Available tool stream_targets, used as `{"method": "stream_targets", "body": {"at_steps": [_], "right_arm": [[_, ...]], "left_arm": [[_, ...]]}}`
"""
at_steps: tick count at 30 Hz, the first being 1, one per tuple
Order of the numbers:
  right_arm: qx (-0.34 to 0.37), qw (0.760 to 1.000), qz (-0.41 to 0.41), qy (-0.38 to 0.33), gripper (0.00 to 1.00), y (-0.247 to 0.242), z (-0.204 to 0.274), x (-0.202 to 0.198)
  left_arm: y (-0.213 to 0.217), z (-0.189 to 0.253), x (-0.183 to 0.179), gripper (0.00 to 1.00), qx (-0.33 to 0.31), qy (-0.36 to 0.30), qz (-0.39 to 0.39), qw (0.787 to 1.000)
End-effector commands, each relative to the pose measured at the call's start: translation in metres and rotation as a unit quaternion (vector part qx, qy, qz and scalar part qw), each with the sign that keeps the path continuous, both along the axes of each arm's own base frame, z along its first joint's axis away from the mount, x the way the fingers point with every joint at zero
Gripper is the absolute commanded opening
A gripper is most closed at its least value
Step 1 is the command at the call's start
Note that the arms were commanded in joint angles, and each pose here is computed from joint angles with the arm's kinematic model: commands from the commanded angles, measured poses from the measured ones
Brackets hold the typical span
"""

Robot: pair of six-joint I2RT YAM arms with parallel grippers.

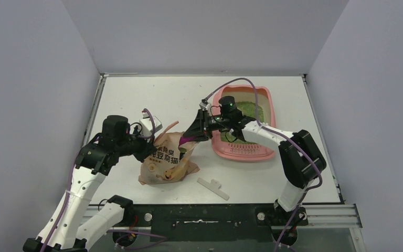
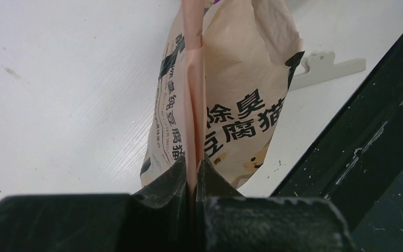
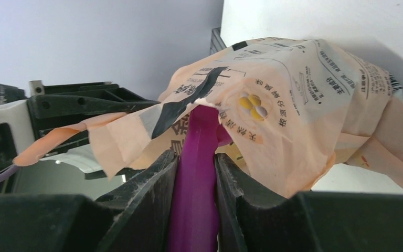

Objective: Fill the litter box with clean litter
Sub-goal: 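Scoop the cat litter from the cat litter bag.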

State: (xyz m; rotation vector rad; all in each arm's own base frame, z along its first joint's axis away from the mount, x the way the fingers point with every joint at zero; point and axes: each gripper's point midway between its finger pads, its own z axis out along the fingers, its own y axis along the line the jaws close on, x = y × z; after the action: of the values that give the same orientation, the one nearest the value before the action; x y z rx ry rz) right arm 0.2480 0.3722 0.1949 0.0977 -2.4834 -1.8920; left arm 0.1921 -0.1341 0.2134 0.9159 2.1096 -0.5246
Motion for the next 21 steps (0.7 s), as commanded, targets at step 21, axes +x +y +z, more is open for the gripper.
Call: {"method": "stream_targets", "body": {"at_steps": [21], "right_arm": [[0.119, 0.99, -0.057, -0.046, 0.0, -0.049, 0.073, 0.015]], "left_arm": [[-0.014, 0.033, 0.007, 0.0, -0.039, -0.064, -0.019, 0.997]]}}
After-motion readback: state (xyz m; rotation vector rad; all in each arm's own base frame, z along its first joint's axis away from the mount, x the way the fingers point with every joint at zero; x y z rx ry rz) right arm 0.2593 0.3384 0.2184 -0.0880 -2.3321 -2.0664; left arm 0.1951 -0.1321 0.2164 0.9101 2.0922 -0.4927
